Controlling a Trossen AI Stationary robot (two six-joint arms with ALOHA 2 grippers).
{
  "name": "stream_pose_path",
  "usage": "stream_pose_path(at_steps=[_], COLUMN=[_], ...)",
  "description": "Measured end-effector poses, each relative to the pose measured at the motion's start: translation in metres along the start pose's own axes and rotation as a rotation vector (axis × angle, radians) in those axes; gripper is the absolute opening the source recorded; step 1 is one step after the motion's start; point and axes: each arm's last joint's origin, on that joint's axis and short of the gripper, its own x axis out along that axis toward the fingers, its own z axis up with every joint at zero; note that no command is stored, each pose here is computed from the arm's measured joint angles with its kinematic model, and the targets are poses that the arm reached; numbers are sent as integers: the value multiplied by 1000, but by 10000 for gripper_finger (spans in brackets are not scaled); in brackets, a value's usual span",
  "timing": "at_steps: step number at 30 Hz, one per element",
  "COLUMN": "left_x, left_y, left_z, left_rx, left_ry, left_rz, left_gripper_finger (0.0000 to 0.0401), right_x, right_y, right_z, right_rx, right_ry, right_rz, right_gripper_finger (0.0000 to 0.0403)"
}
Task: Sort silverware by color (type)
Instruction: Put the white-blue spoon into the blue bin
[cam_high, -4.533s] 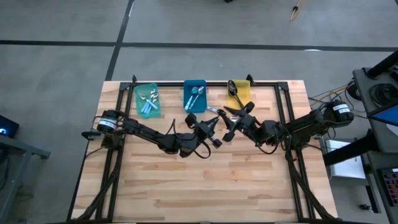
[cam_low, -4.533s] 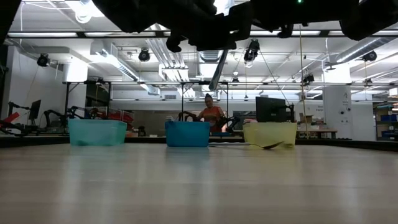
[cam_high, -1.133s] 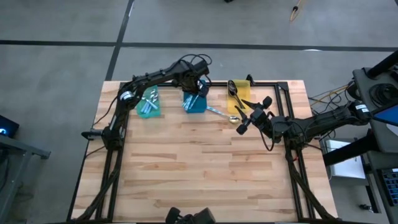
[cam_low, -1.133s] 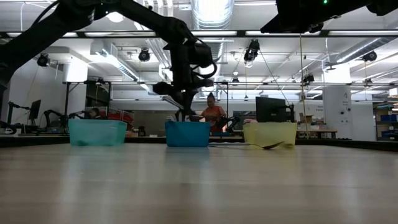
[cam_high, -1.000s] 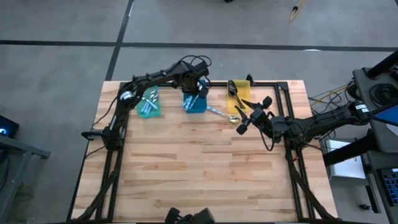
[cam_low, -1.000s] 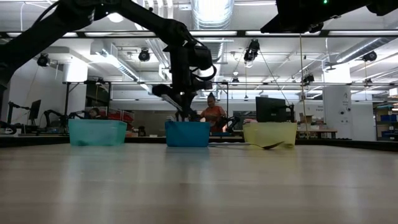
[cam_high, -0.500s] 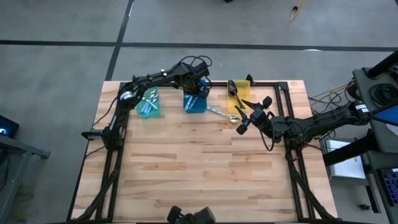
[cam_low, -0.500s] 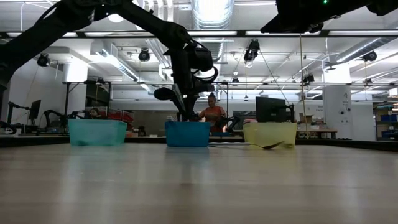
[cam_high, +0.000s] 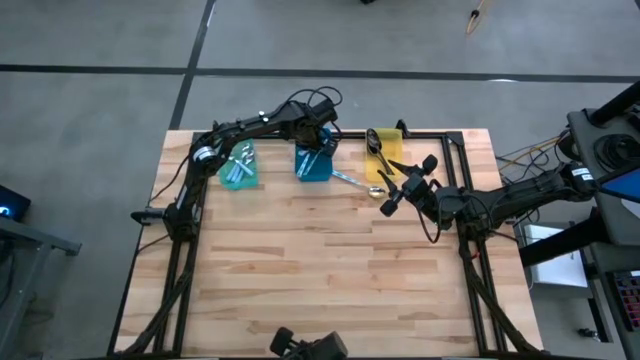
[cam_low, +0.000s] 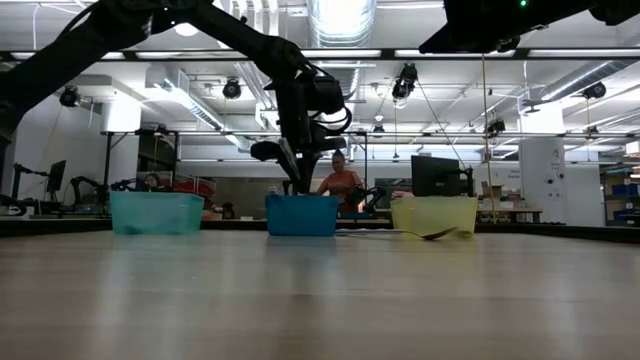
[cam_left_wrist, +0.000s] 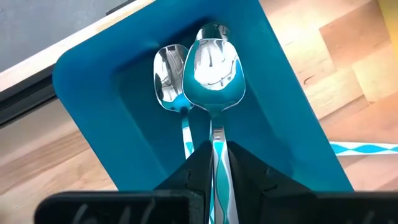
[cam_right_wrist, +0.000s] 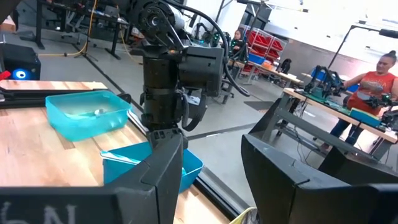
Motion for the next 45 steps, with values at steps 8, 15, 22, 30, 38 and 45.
stream_pose_path(at_steps=[8, 15, 22, 30, 38, 45], left_x=[0, 4, 15, 17, 2, -39], left_y=[0, 1, 3, 2, 0, -36], left_z=[0, -2, -9, -8, -3, -9], left_rx=[8, 10, 15, 29, 96, 308], left_ry=[2, 12, 29, 23, 6, -87], left_rz=[1, 7, 16, 3, -7, -67], left_gripper_finger=[26, 27, 27, 61, 109, 121], right_x=[0, 0, 0, 0, 0, 0], right_y=[0, 0, 0, 0, 0, 0], right_z=[0, 0, -1, -1, -1, -1], right_rx=[-3, -4, -9, -9, -16, 18], right_ry=[0, 1, 4, 4, 9, 9], right_rz=[0, 0, 1, 1, 1, 2], right_gripper_finger=[155, 155, 155, 155, 155, 155])
